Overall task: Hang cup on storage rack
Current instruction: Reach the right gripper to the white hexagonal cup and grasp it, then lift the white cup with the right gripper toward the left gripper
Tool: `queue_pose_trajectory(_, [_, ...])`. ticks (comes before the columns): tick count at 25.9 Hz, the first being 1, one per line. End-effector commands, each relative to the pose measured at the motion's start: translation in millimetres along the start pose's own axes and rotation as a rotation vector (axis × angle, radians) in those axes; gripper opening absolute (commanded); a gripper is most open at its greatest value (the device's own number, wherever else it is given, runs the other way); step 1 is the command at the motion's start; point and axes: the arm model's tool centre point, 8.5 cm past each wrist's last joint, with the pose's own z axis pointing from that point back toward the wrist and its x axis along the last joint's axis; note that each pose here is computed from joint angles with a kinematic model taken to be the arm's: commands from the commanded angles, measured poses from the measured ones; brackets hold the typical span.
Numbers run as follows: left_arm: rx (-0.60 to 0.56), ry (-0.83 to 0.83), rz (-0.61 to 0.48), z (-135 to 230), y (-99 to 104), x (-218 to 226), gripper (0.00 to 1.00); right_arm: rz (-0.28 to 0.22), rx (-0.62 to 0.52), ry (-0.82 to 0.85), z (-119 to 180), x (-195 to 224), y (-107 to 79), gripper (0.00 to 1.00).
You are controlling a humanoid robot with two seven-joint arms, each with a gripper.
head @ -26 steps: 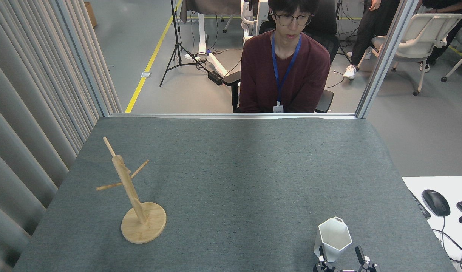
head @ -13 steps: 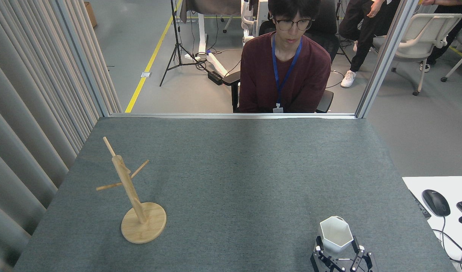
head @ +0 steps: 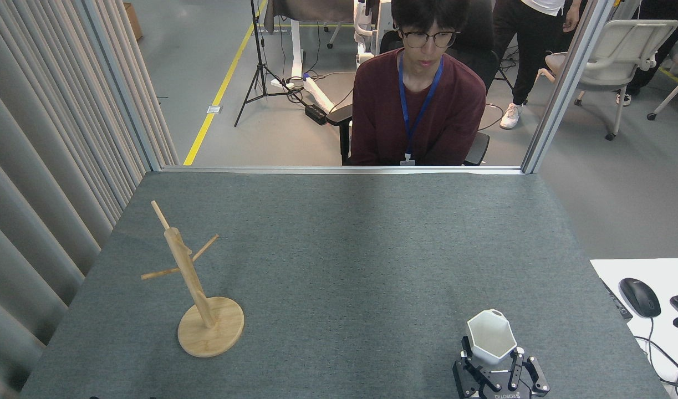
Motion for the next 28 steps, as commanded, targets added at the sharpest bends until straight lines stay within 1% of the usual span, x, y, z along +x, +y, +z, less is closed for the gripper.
queue_pose_trajectory(1, [0.033,-0.043,0.020,-15.7,2.4,17.2,0.99,0.003,-0.115,0.000,-9.9,1.5,-38.0,0.36])
queue_pose_trajectory(3, [0.039,-0.133,0.011,-33.9,-1.5,48.5,0.99,-0.023,-0.182,-0.010,-13.2,18.5,-60.4,0.36])
queue_pose_trajectory(5, [0.032,-0.225,-0.028,-48.0,-8.6,82.8,0.99,-0.079,-0.218,-0.058,-14.8,59.2,-73.5,0.36])
queue_pose_trajectory(6, [0.032,-0.258,-0.034,-54.7,-11.6,100.5,0.99,-0.090,-0.228,-0.099,-14.1,82.1,-78.2,0.36])
queue_pose_trajectory(8, [0.054,-0.316,-0.053,-70.5,-9.3,127.7,0.99,-0.081,-0.252,-0.174,-10.7,115.5,-88.1,0.36])
queue_pose_trajectory(11, [0.068,-0.417,-0.075,-79.8,-6.1,166.6,0.99,-0.073,-0.259,-0.223,-2.8,150.4,-92.8,0.36])
queue_pose_trajectory(14, [0.066,-0.493,-0.110,-77.3,-7.3,190.7,0.99,-0.068,-0.260,-0.267,2.4,177.2,-94.0,0.36])
queue_pose_trajectory(17, [0.081,-0.541,-0.125,-75.0,-3.8,204.6,0.99,-0.047,-0.251,-0.282,3.9,186.2,-90.6,0.36])
queue_pose_trajectory(20, [0.095,-0.579,-0.133,-72.6,-0.3,217.4,0.99,-0.041,-0.234,-0.290,5.2,189.1,-84.5,0.36])
queue_pose_trajectory(23, [0.098,-0.602,-0.141,-69.6,-0.6,229.4,0.99,-0.045,-0.239,-0.321,8.3,199.7,-86.4,0.36])
queue_pose_trajectory(26, [0.100,-0.621,-0.136,-68.5,-0.6,237.4,0.99,-0.030,-0.248,-0.339,10.4,206.5,-88.1,0.36])
queue_pose_trajectory(28, [0.107,-0.628,-0.139,-70.4,0.4,240.0,0.99,-0.039,-0.263,-0.358,14.2,214.8,-90.5,0.36])
